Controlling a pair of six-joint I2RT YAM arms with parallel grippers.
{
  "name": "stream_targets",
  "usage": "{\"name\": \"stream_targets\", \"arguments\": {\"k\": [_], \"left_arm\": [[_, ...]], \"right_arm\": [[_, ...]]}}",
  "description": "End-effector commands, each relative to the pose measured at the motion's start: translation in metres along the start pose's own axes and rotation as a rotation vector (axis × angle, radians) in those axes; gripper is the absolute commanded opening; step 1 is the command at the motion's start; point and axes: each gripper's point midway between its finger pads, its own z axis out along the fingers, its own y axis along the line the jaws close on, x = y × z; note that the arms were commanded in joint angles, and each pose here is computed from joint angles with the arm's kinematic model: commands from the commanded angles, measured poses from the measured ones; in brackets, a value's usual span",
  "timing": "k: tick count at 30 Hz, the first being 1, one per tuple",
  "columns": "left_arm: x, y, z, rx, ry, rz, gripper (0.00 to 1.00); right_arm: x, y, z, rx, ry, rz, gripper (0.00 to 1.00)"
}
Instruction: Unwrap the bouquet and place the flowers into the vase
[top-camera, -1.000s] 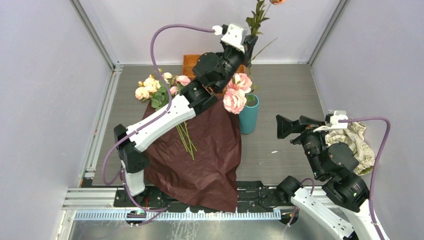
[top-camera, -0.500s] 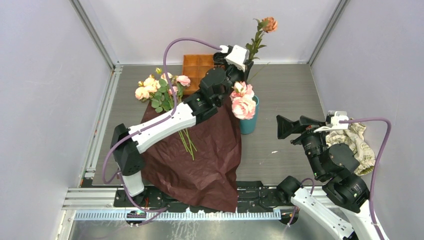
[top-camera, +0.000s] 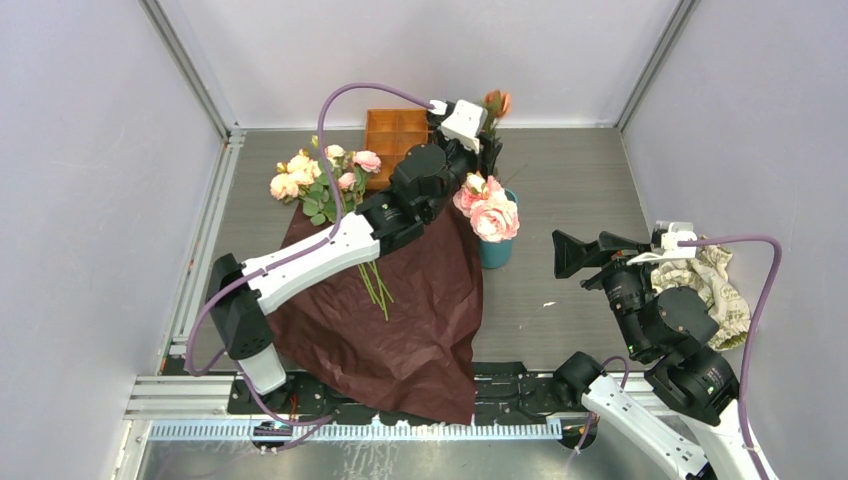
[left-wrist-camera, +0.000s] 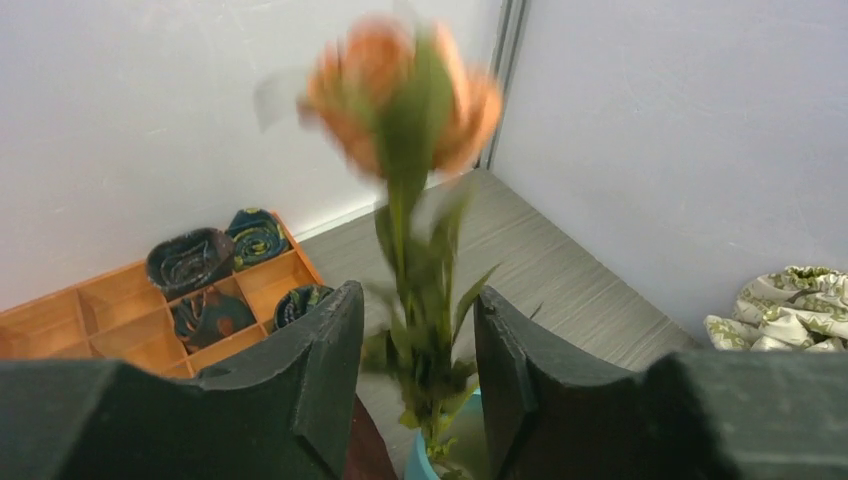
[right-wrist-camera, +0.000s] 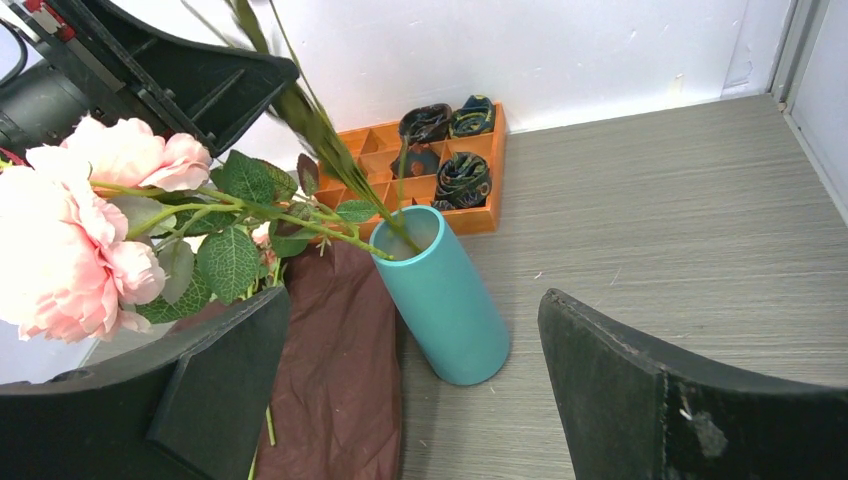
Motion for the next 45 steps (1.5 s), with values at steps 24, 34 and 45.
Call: {"name": "stream_targets", "arguments": {"k": [24, 34, 45], "left_arm": [[-0.071, 0.125, -0.153, -0.467, -0.028, 0.041, 0.58], [-0.096, 0.163, -0.267, -0.483, -0.120, -0.198, 0.55], [-0.104, 0.213, -0.369, -0.613, -0.141, -0.297, 0.54]], "right_arm": [[-0.036, 0.025, 0.009, -0.053, -0.026, 0.014, 0.99], [-0.132, 0.113, 0.043, -0.273, -0.083, 0.027, 1.00], [-0.120, 0.303, 0.091, -0.643, 0.095, -0.054, 1.00]]}}
